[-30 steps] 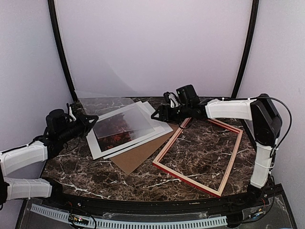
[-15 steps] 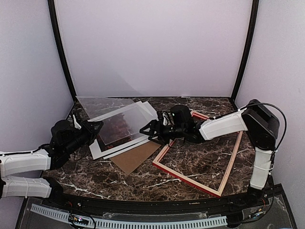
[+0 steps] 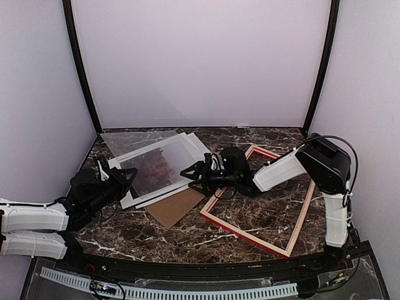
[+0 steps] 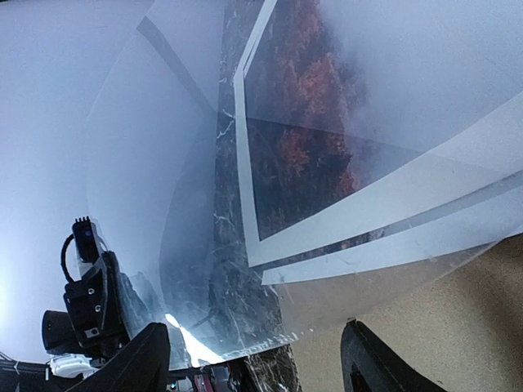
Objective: Put the photo into the frame
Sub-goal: Pass from the left arm to the right
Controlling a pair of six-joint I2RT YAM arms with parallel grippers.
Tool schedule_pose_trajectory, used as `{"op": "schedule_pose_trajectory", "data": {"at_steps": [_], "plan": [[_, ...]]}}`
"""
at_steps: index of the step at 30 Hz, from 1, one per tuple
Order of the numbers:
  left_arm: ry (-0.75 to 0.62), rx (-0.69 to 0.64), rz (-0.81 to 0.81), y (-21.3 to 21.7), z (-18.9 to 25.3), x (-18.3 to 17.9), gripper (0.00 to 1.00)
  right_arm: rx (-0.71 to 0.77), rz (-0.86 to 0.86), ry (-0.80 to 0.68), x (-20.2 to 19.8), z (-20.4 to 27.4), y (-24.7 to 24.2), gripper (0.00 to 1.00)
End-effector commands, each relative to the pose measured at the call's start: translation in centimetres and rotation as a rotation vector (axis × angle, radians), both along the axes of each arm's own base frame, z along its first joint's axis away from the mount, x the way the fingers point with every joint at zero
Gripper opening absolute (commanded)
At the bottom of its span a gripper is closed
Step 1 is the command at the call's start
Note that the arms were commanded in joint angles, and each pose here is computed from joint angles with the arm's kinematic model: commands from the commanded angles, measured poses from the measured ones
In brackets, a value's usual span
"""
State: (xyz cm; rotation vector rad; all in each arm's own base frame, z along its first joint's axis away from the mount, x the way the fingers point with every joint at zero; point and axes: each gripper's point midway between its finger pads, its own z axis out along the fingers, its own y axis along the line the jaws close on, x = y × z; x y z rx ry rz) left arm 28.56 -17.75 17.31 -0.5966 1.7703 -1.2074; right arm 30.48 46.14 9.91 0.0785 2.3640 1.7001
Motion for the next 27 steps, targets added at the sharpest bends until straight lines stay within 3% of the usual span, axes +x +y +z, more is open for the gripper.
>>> {"op": "schedule_pose_trajectory", "data": {"at_steps": [1,8,27], "plan": [[-0.058,-0.037,0.010,0.1,1.3,-0.3,0.00,0.078,-0.021,-0.026,0.5,1.6,0.5,0.71],[-0.026,-0.035,-0.008,-0.3,-0.2,-1.3,0.01,0.088,-0.089,-0.033,2.3,1.8,-0.3,0.65],[0.074,0.028,-0.101,-3.2,-3.7,-2.4,0.07,0.082,-0.215,-0.067,5.4,1.9,-3.8,0.35]]}}
